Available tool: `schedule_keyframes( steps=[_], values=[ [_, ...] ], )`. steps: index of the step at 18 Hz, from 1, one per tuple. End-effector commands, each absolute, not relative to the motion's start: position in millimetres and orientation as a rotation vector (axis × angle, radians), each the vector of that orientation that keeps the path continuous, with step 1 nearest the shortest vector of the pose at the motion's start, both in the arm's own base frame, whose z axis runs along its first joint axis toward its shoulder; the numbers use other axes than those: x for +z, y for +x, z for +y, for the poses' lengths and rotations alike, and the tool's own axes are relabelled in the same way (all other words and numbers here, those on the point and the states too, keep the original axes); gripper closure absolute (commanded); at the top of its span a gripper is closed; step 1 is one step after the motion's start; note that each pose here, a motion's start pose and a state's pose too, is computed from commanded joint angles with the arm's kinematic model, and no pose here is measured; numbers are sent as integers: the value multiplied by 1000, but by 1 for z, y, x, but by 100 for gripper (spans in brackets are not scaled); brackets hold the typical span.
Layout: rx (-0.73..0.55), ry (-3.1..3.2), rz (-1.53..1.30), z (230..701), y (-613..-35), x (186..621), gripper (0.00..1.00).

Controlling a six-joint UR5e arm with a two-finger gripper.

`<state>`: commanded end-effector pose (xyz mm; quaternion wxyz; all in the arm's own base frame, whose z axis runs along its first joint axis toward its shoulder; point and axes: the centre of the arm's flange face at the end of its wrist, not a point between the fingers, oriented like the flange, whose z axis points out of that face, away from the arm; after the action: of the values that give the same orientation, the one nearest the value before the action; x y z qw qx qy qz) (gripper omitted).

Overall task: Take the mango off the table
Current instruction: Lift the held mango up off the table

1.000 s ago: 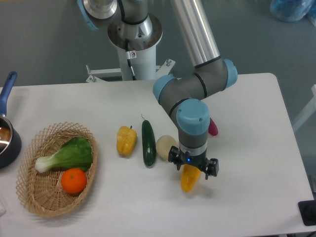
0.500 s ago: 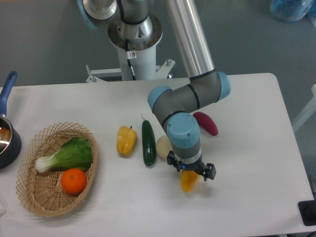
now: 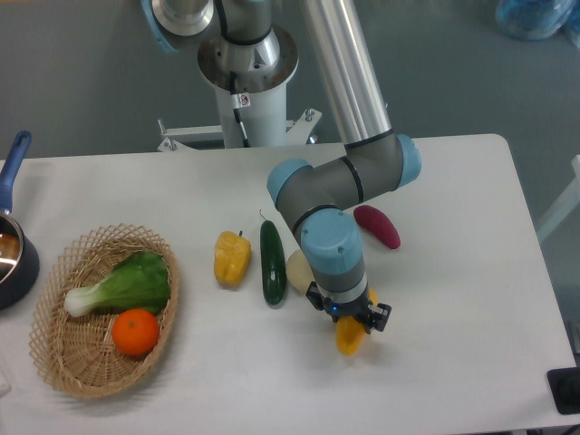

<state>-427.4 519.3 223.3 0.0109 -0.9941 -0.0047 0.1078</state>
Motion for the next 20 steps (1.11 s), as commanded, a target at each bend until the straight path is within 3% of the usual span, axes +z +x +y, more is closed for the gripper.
schedule_keyframes(
  steps=[3, 8, 13, 20],
  values=[
    [302, -3059, -27, 515, -428, 238, 81],
    [311, -3027, -126, 468, -441, 275, 79],
    [226, -3053, 94, 447, -444, 285, 77],
    [248, -3039, 139, 446, -444, 298, 75]
  ],
)
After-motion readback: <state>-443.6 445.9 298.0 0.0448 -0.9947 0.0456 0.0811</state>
